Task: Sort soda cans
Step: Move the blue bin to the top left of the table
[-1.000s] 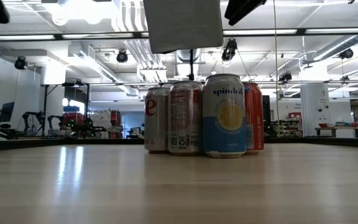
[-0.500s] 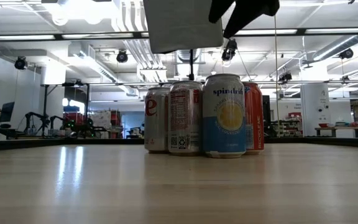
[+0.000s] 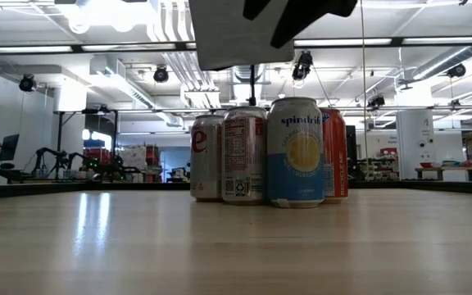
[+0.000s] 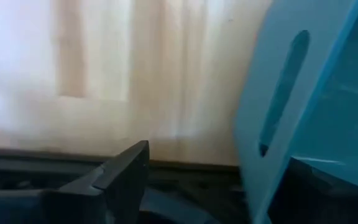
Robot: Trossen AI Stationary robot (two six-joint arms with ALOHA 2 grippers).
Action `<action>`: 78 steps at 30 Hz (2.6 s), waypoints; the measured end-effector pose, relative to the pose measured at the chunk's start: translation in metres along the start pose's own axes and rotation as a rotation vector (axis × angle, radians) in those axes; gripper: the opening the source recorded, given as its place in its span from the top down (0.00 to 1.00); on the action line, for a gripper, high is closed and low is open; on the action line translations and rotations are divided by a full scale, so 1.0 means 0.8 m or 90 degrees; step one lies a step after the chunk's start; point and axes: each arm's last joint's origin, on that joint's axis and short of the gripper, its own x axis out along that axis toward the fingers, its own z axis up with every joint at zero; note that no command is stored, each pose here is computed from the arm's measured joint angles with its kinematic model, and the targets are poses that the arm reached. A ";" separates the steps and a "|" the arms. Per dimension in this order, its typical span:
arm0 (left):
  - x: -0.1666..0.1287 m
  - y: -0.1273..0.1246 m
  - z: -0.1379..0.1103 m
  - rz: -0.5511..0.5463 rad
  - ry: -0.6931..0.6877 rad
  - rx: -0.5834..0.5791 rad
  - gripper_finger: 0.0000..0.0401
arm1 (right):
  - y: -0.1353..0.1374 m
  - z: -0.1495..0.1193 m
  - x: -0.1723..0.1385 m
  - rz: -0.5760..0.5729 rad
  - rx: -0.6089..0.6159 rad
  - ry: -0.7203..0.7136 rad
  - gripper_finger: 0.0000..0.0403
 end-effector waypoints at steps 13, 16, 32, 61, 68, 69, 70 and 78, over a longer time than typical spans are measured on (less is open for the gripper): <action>0.006 0.012 0.023 -0.035 -0.014 -0.056 0.98 | -0.017 0.035 -0.060 -0.039 -0.036 -0.046 0.46; -0.004 0.019 0.041 -0.050 -0.038 -0.063 0.96 | -0.023 0.040 -0.076 -0.052 -0.043 -0.041 0.48; -0.121 0.194 0.141 0.063 -0.120 -0.137 1.00 | -0.085 0.079 -0.139 -0.136 -0.157 -0.051 0.49; -0.152 0.498 0.230 0.207 -0.025 -0.004 1.00 | -0.200 0.079 -0.204 -0.162 -0.131 -0.072 0.50; -0.125 0.521 0.242 0.206 -0.040 -0.003 1.00 | -0.212 0.080 -0.207 -0.191 -0.082 -0.096 0.50; -0.119 0.522 0.243 0.196 -0.031 -0.002 1.00 | -0.213 0.080 -0.207 -0.196 -0.079 -0.099 0.50; -0.112 0.523 0.244 0.185 -0.025 -0.001 1.00 | -0.213 0.080 -0.206 -0.198 -0.078 -0.100 0.50; -0.092 0.537 0.249 0.183 -0.029 -0.012 1.00 | -0.211 0.081 -0.201 -0.196 -0.076 -0.103 0.50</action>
